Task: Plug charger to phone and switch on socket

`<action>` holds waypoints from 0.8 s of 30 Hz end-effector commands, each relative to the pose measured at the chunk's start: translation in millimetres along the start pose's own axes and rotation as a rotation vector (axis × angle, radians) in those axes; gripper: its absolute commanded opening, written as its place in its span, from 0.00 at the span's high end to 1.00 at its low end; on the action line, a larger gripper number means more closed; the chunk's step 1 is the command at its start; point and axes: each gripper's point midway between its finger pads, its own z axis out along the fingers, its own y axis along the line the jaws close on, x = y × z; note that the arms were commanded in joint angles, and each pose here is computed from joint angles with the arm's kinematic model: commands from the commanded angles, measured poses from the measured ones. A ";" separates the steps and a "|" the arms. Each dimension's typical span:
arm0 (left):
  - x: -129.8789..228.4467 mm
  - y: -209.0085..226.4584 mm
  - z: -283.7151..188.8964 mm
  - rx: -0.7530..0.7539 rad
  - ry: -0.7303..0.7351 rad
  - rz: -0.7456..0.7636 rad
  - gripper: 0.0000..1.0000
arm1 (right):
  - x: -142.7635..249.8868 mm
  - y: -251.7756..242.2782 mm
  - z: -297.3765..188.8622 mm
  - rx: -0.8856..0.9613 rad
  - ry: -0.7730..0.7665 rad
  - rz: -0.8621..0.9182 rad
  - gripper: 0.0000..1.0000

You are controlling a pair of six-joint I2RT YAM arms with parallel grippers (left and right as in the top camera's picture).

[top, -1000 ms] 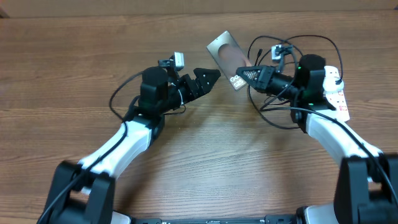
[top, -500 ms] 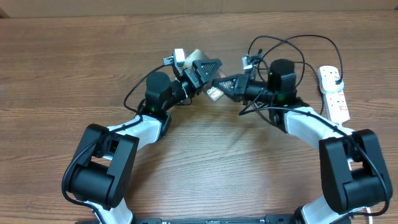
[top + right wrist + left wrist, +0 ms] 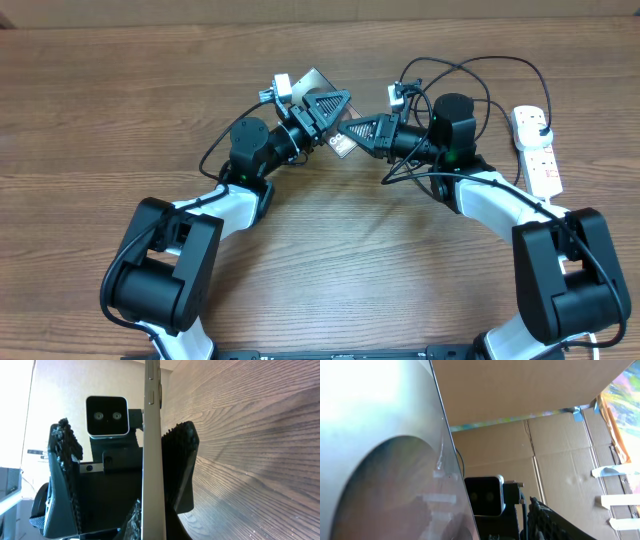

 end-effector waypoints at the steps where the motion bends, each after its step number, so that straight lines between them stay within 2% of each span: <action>1: -1.5 -4.4 0.4 0.019 -0.003 0.010 0.34 | -22.5 6.5 -7.4 0.002 -0.081 0.012 0.96; 6: -2.4 -9.1 0.3 0.037 -0.007 0.022 0.37 | -29.3 5.5 -14.4 -0.001 -0.097 0.011 0.96; 15: -2.6 -9.7 0.3 0.039 -0.008 0.016 0.64 | -26.4 3.6 -14.1 0.003 -0.083 0.024 0.96; 24: -2.8 -9.7 0.3 0.039 -0.009 -0.016 0.81 | -17.0 2.1 -13.5 0.000 -0.035 0.056 0.96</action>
